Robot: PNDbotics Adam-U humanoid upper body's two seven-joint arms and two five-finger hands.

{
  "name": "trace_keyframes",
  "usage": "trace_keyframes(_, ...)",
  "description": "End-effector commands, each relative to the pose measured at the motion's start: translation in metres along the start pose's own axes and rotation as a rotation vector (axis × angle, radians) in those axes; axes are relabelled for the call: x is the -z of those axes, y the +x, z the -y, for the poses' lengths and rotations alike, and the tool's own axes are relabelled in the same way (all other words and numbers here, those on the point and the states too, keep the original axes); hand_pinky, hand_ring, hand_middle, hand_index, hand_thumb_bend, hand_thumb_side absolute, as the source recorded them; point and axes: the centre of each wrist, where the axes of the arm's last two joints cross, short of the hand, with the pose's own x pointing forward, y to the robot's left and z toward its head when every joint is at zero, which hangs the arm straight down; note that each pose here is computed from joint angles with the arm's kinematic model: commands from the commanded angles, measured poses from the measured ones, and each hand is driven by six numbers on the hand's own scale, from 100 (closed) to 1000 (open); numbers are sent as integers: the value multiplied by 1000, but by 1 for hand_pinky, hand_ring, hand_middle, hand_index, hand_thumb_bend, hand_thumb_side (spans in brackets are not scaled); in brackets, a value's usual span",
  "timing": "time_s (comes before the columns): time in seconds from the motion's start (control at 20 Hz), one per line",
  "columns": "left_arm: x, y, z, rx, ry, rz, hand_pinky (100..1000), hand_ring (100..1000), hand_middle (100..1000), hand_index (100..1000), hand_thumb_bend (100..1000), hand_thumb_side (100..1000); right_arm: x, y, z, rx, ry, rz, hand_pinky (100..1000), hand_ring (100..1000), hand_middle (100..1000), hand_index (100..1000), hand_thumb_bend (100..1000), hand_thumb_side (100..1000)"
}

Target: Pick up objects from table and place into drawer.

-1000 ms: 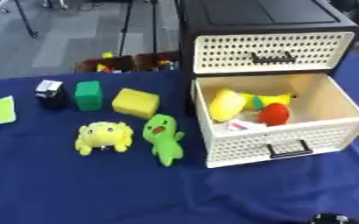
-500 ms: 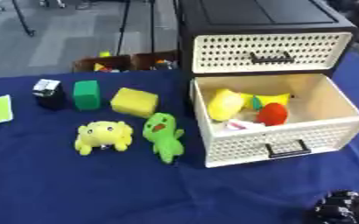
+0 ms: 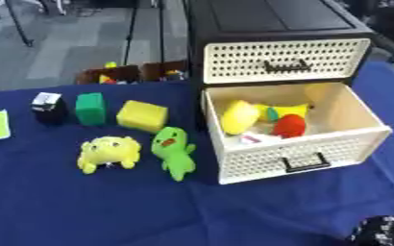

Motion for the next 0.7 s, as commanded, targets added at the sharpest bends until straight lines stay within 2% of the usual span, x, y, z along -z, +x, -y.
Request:
trace_keyframes(0.05, 5, 5, -4, 7, -4, 25, 360, 538, 566, 736, 290, 810, -2, -16, 24, -29, -20, 4, 453, 569, 633, 785, 100, 1000)
trace_keyframes(0.45, 4, 4, -9, 34, -8, 17, 360, 539, 567, 737, 292, 809, -4, -45, 80, -16, -114, -8, 453, 550, 625, 783, 100, 1000)
trace_keyframes(0.7, 4, 3, -11, 42, -8, 17, 360, 539, 567, 737, 290, 808, -3, -52, 99, 9, -126, -9, 453, 552, 626, 784, 100, 1000)
